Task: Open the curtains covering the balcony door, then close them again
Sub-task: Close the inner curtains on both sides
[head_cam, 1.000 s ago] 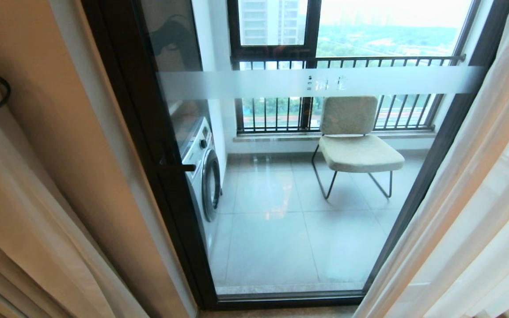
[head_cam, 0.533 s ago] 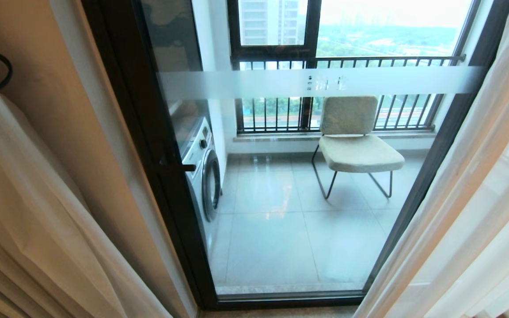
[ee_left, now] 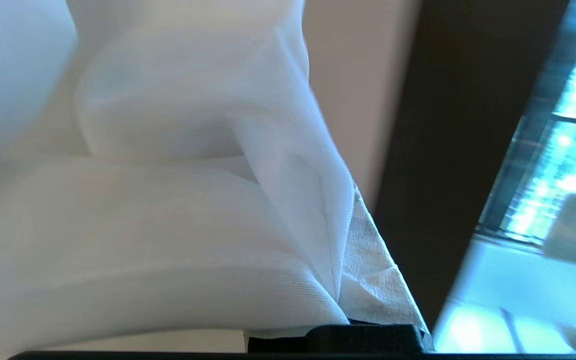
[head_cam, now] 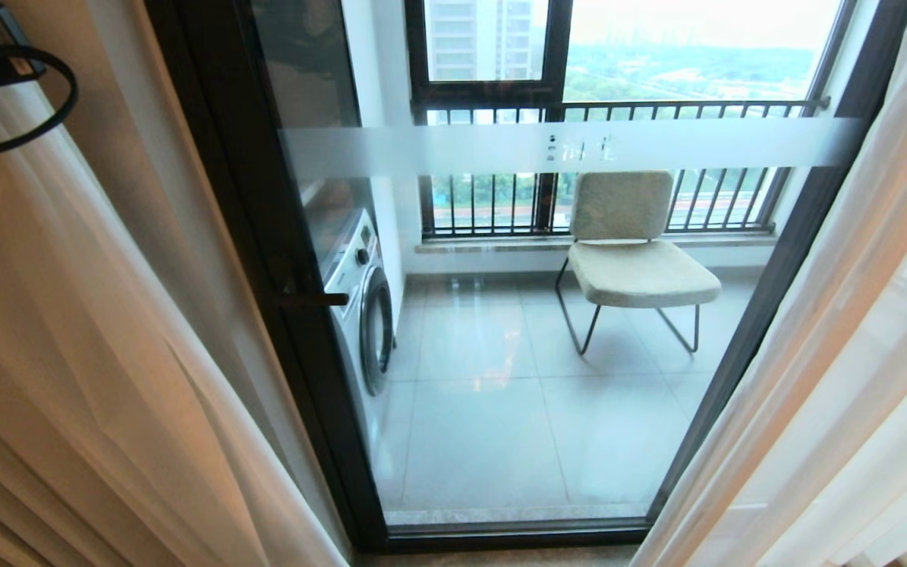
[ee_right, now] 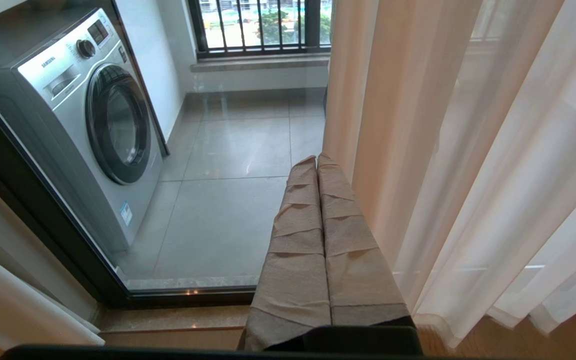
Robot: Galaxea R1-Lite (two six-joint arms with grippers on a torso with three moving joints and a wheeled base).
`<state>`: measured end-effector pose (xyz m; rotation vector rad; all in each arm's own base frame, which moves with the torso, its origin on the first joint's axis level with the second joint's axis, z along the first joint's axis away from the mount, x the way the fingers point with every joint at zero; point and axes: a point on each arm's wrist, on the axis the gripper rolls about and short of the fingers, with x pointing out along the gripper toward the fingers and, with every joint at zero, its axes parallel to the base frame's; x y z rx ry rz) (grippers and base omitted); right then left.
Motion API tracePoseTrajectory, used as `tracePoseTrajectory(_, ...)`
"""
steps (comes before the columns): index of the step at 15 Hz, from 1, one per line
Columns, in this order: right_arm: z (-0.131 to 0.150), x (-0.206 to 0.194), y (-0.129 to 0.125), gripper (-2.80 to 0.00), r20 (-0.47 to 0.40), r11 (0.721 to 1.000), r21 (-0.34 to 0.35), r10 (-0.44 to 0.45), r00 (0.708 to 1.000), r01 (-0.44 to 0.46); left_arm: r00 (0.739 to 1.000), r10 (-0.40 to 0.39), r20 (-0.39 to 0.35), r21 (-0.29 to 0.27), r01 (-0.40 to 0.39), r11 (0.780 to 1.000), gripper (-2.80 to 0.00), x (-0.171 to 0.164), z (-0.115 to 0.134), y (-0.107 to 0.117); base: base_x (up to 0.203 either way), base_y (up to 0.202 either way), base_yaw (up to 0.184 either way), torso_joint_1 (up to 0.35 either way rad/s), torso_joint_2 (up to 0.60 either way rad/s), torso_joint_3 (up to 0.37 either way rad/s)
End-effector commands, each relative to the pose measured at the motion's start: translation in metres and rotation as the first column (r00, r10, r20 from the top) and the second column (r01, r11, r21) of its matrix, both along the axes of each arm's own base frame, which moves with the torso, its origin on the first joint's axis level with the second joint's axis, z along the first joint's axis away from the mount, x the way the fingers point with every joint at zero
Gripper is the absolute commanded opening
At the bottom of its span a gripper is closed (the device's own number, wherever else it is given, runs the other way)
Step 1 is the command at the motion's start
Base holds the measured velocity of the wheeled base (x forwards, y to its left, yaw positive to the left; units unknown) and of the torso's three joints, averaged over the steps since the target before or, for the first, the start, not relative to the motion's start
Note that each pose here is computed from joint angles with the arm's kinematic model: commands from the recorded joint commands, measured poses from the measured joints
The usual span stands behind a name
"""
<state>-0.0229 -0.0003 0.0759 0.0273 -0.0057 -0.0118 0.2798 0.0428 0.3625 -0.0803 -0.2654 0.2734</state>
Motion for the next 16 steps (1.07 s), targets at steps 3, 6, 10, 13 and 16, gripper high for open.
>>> tracePoseTrajectory(3, 0.000, 0.000, 0.000, -2.80, -0.001, 1.000, 0.000, 0.000, 1.000, 0.000, 0.988, -0.152, -0.011, -0.003, 0.152, 0.988, -2.80, -0.020, -0.005, -0.043, 0.000, 0.000, 0.000, 0.000, 0.00, 0.000)
tracePoseTrajectory(6, 0.000, 0.000, 0.000, -2.80, -0.001, 1.000, 0.000, 0.000, 1.000, 0.000, 0.970, -0.242, -0.013, -0.003, 0.242, 0.970, -2.80, -0.026, -0.006, -0.067, 0.000, 0.000, 0.000, 0.000, 0.00, 0.000)
tracePoseTrajectory(10, 0.000, 0.000, 0.000, -2.80, -0.001, 1.000, 0.000, 0.000, 1.000, 0.000, 0.939, -0.342, -0.009, -0.002, 0.342, 0.940, -2.80, -0.032, -0.005, -0.094, 0.000, 0.000, 0.000, 0.000, 0.00, 0.000)
tracePoseTrajectory(13, 0.000, 0.000, 0.000, -2.80, -0.001, 1.000, 0.000, 0.000, 1.000, 0.000, 0.911, -0.412, -0.012, -0.001, 0.412, 0.911, -2.80, -0.036, -0.005, -0.114, 0.000, 0.000, 0.000, 0.000, 0.00, 0.000)
tracePoseTrajectory(16, 0.000, 0.000, 0.000, -2.80, -0.001, 1.000, 0.000, 0.000, 1.000, 0.000, 0.881, -0.473, -0.030, -0.001, 0.473, 0.881, -2.80, -0.036, -0.010, -0.133, 0.000, 0.000, 0.000, 0.000, 0.00, 0.000)
